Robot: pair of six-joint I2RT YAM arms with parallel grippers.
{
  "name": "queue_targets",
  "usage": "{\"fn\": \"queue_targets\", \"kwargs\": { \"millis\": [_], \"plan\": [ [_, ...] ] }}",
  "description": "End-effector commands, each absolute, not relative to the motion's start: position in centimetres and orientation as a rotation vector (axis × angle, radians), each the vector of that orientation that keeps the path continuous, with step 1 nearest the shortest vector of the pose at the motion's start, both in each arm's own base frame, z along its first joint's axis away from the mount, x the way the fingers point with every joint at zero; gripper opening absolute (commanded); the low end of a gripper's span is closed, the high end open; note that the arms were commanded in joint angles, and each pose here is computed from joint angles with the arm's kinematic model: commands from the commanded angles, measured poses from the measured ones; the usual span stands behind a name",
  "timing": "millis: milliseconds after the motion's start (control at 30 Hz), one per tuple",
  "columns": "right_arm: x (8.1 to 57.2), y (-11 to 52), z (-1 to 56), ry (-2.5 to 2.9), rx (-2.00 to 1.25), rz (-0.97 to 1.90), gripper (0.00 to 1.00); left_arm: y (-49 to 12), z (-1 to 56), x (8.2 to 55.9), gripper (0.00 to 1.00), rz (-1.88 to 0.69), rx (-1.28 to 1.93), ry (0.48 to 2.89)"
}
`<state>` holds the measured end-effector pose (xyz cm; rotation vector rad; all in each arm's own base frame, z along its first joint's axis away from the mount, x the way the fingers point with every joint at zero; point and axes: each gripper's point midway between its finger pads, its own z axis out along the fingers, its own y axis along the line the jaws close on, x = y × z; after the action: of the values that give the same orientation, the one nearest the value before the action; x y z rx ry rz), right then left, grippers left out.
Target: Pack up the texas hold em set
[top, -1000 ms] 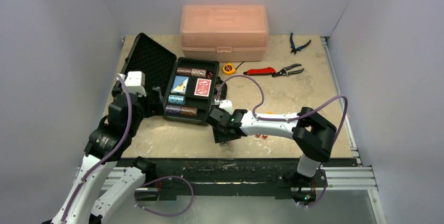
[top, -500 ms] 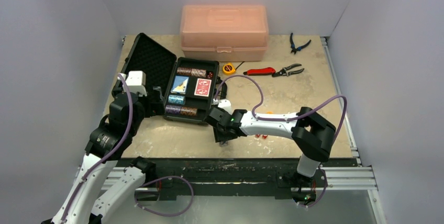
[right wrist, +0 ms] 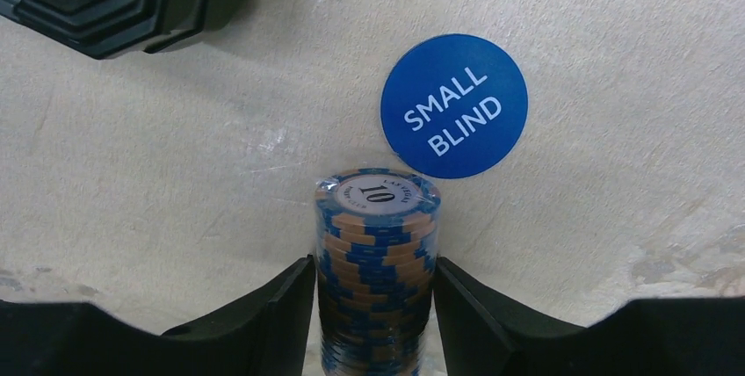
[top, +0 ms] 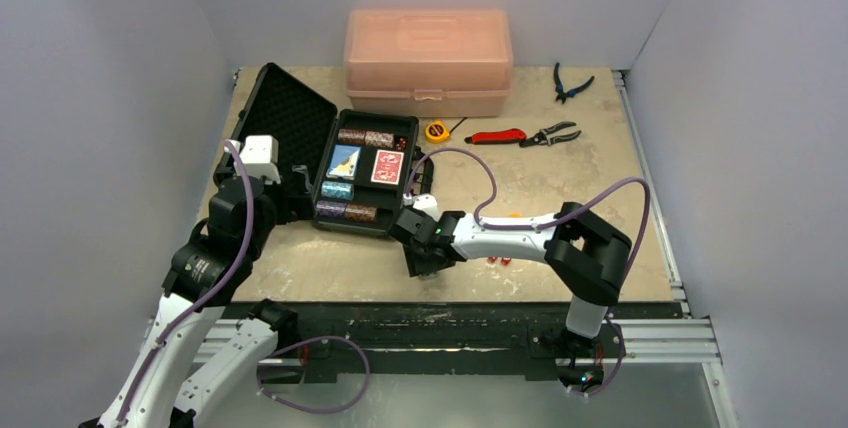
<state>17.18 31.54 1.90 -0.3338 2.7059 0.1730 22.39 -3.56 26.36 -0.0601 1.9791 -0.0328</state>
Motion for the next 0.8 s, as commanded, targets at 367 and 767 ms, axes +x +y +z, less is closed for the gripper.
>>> {"fn": "queue_targets", "kwargs": {
  "millis": [367, 767],
  "plan": [
    [17.9, 31.4, 3.4, 2.663, -0.342, 0.142, 0.67, -3.4, 27.0, 22.9, 1.0, -0.029, -0.085, 1.954],
    [18.1, 32.0, 4.1, 2.649, -0.391, 0.17, 0.35, -3.5, 26.9, 23.0, 1.0, -0.028, -0.082, 1.958]
  ]
}}
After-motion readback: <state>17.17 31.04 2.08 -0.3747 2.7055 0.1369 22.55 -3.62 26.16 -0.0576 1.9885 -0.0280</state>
